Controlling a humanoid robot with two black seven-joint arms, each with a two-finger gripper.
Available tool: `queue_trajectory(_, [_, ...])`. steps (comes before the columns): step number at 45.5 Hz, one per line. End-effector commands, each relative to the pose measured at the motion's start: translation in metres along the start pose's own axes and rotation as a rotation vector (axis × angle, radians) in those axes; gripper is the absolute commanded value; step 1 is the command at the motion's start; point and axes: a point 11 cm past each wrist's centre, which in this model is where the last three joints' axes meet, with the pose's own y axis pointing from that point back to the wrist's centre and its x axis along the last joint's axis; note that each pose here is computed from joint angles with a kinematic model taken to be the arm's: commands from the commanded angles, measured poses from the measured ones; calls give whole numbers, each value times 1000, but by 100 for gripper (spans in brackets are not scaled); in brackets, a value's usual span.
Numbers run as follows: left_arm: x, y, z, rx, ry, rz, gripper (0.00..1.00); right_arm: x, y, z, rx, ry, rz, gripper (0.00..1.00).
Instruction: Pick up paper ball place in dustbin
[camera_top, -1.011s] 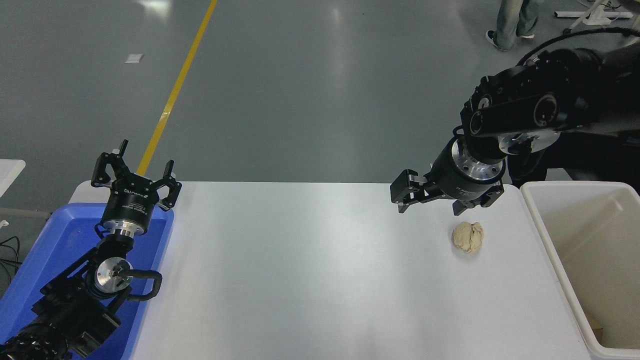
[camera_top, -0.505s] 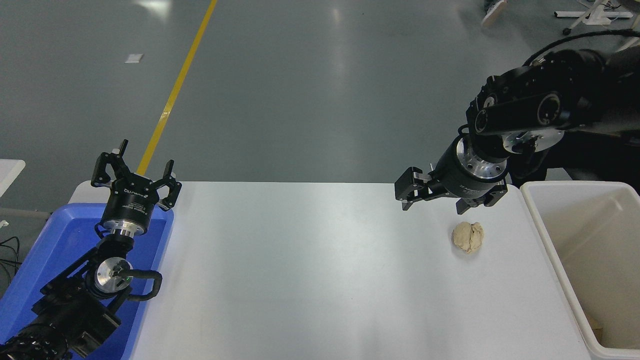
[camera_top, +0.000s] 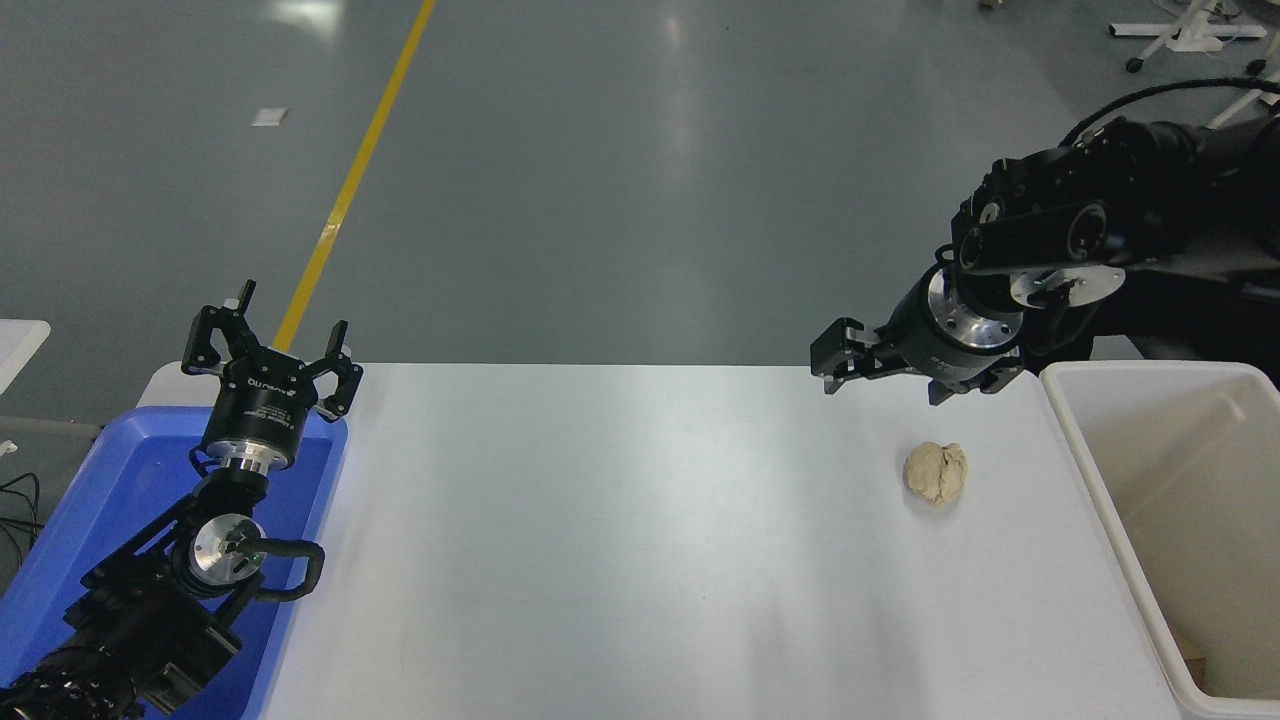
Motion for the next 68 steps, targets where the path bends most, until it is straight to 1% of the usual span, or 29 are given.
queue_trajectory(1, [0,0,0,-1,0,0,98,20,-39,41,-96,-14,199,100])
queue_trajectory(13, [0,0,0,0,0,0,98,-2,-80,75,-166,-20,283,100])
queue_trajectory(20, [0,0,0,0,0,0,98,-23,-101,81,-168,-38,291,100])
queue_trajectory(24, [0,0,0,0,0,0,98,-41,-117,88,-175,-95,291,100])
queue_trajectory(30, [0,0,0,0,0,0,98,-71,-140,80,-152,-211,262,100])
queue_trajectory(38, [0,0,0,0,0,0,98,-93,-154,77,-152,-233,262,100])
queue_trajectory(54, [0,0,0,0,0,0,98,-110,-170,84,-152,-265,265,100])
queue_trajectory(68, [0,0,0,0,0,0,98,-126,-177,76,-126,-308,232,100])
